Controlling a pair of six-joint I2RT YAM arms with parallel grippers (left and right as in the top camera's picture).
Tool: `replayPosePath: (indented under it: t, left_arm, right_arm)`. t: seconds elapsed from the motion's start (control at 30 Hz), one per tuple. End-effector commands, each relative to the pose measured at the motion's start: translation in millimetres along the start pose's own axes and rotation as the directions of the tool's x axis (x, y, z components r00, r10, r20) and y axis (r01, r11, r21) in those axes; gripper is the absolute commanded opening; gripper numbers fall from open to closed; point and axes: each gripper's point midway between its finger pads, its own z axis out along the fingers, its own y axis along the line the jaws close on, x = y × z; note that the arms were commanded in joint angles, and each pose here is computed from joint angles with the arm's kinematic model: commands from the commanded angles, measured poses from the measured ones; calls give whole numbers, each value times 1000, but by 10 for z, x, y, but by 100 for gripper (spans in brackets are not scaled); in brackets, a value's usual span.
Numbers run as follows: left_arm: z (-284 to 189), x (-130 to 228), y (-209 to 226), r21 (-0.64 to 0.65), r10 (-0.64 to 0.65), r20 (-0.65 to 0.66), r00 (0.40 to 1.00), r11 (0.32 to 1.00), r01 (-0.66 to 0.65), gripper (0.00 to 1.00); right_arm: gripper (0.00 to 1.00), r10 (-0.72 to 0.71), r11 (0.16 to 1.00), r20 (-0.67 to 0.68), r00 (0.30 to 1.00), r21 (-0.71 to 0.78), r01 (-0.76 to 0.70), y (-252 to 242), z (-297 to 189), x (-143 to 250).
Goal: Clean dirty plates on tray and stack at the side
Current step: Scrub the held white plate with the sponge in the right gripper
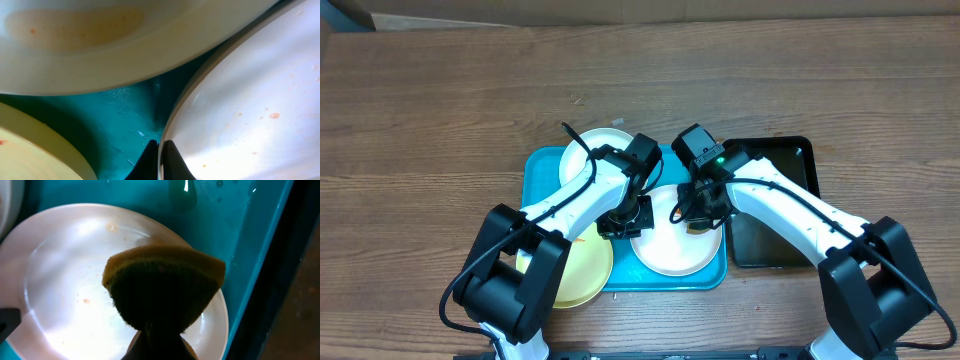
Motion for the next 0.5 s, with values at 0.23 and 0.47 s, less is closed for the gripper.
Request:
replayPosePath:
  t: [0.23, 0.47]
  left_arm:
    - [34, 14, 22, -3, -9, -16, 1000, 1000, 9, 4]
    - [34, 26, 30, -6, -10, -20, 1000, 1000, 10, 4]
  right_arm:
    - [4, 37, 999, 38, 999, 2, -37, -60, 218, -4]
    - [4, 161, 985, 29, 987, 65, -163, -207, 356, 6]
